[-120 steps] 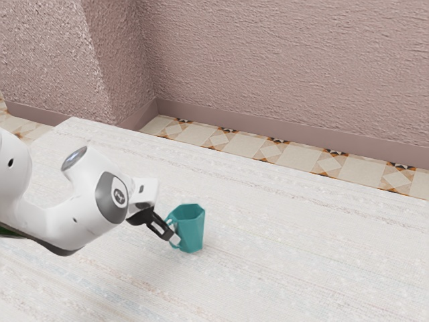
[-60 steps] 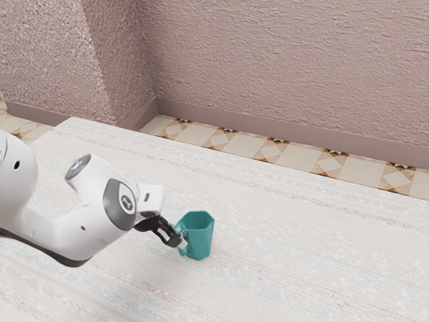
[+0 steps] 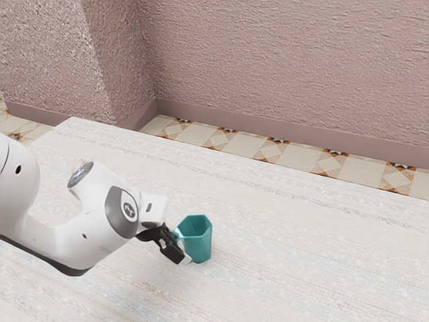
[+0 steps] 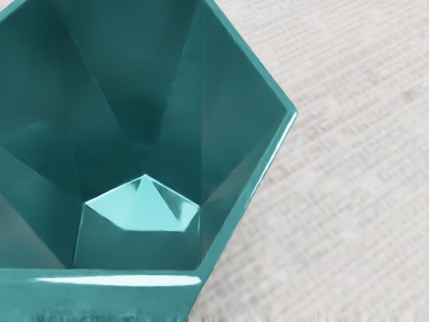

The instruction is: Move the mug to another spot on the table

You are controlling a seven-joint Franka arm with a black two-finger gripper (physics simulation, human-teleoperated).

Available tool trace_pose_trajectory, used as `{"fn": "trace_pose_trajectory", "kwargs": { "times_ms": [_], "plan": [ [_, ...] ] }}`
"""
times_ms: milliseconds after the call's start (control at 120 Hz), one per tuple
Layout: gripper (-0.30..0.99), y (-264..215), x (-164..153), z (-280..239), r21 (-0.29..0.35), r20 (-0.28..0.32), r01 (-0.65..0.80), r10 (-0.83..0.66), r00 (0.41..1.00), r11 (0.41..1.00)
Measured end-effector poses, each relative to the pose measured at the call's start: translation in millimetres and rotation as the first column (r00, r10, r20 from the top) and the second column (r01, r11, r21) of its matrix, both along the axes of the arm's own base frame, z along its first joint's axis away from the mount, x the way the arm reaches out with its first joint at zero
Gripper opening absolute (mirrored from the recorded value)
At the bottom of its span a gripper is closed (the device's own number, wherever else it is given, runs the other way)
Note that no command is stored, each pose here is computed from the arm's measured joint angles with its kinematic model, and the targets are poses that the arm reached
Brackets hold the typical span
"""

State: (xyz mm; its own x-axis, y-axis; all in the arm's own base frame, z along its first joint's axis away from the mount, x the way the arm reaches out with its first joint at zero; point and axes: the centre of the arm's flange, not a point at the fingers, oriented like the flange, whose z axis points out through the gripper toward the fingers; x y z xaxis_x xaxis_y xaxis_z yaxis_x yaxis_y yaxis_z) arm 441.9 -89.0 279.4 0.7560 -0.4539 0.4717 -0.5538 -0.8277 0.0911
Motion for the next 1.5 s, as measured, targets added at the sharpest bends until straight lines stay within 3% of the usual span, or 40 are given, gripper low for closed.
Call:
{"fn": "trace_pose_trajectory", "kwargs": {
  "times_ms": [425, 642, 800, 1042, 1175, 1383, 1500],
  "plan": [
    [0.69, 41.6, -23.4, -0.4, 0.014, -0.004, -0.096, 0.096, 0.995, 0.995],
    [0.69, 25.8, -51.6, 14.8, -0.002, 0.027, -0.113, 0.113, 0.993, 0.994],
    [0.69, 15.8, -64.5, 37.2, -0.004, 0.083, -0.116, 0.116, 0.99, 0.993],
    [0.69, -37.7, -75.1, 60.2, -0.001, 0.132, -0.053, 0.053, 0.99, 0.999],
    [0.69, -73.8, -56.2, 89.7, -0.054, 0.176, -0.024, 0.033, 0.984, 0.998],
    [0.69, -139.3, 10.1, 168.4, -0.171, 0.285, 0.079, -0.028, 0.958, 0.982],
    [0.69, -190.8, 19.5, 182.9, -0.235, 0.284, 0.135, -0.065, 0.957, 0.962]
  ]
}}
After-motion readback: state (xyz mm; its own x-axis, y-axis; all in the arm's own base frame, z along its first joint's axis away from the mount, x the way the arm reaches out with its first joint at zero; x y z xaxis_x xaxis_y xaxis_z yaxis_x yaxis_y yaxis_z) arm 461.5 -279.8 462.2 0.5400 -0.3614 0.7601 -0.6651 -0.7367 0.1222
